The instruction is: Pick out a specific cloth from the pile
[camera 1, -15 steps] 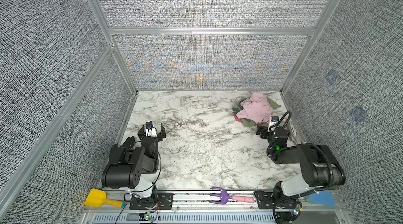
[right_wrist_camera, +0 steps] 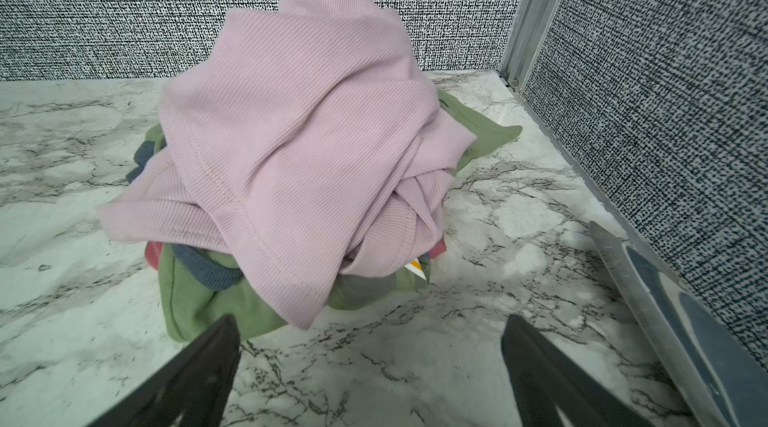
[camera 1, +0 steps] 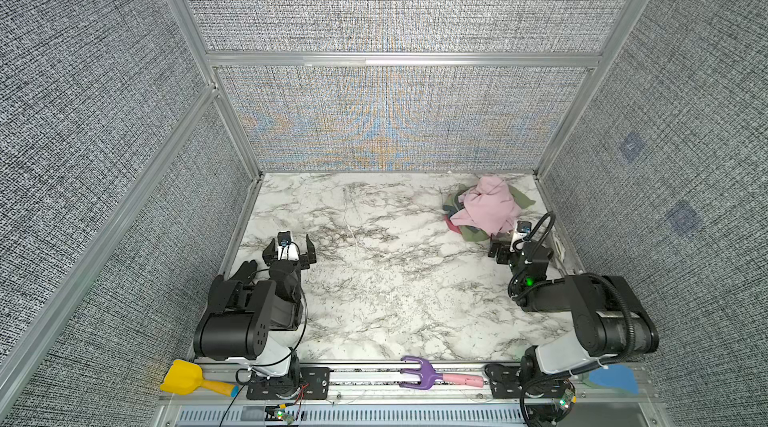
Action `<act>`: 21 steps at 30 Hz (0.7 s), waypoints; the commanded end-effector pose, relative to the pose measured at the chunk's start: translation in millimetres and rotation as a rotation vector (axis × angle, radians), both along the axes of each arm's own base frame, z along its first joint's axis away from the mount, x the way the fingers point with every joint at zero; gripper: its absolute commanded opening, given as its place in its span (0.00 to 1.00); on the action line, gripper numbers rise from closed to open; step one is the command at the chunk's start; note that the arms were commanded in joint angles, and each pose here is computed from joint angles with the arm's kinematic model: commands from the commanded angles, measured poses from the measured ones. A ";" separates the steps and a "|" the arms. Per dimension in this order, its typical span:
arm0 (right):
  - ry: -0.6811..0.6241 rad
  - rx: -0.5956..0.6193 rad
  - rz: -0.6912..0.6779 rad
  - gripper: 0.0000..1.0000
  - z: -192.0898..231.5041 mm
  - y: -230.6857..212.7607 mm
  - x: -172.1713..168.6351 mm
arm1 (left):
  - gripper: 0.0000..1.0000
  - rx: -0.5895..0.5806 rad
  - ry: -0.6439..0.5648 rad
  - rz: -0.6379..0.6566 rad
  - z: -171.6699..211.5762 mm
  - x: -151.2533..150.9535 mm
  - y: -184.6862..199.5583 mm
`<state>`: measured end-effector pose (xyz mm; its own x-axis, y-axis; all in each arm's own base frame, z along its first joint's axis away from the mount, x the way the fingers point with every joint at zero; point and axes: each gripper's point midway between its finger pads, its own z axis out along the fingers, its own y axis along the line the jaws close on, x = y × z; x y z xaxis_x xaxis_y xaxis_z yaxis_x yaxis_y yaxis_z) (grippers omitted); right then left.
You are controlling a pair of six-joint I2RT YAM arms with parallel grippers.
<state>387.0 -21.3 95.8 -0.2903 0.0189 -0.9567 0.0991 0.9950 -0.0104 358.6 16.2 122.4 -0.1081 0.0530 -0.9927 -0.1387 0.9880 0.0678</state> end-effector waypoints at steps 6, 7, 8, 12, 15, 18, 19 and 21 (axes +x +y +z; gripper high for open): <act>-0.010 0.002 -0.006 0.99 2.5 -0.9 0.9 | 0.99 -0.005 -0.035 0.003 8.1 0.5 0.4; -0.008 0.000 -0.006 0.99 2.0 -1.0 0.7 | 0.99 -0.005 -0.035 0.003 8.3 0.4 0.4; -0.010 0.001 -0.006 0.99 2.7 -0.9 1.2 | 0.99 -0.004 -0.035 0.003 8.1 0.3 0.6; -0.010 0.002 -0.006 0.99 2.6 -0.9 1.0 | 0.99 -0.004 -0.036 0.003 8.5 0.5 0.6; -0.009 0.001 -0.005 0.99 2.4 -0.8 1.0 | 0.99 -0.006 -0.034 0.004 8.1 1.3 1.0; -0.005 0.002 -0.004 0.99 1.6 -0.6 1.3 | 0.99 -0.006 -0.035 0.003 8.4 1.1 0.7; -0.005 0.005 -0.004 0.99 1.7 -0.9 1.4 | 0.99 -0.005 -0.034 0.003 8.1 1.0 0.9; -0.007 0.010 -0.001 0.99 2.1 -1.3 1.4 | 0.98 -0.006 -0.035 0.003 8.1 0.4 0.7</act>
<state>386.9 -22.3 95.6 -0.2910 0.0200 -0.9565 0.1010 0.9948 -0.0100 358.6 16.6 122.4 -0.1081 0.0525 -0.9928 -0.1399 0.9879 0.0675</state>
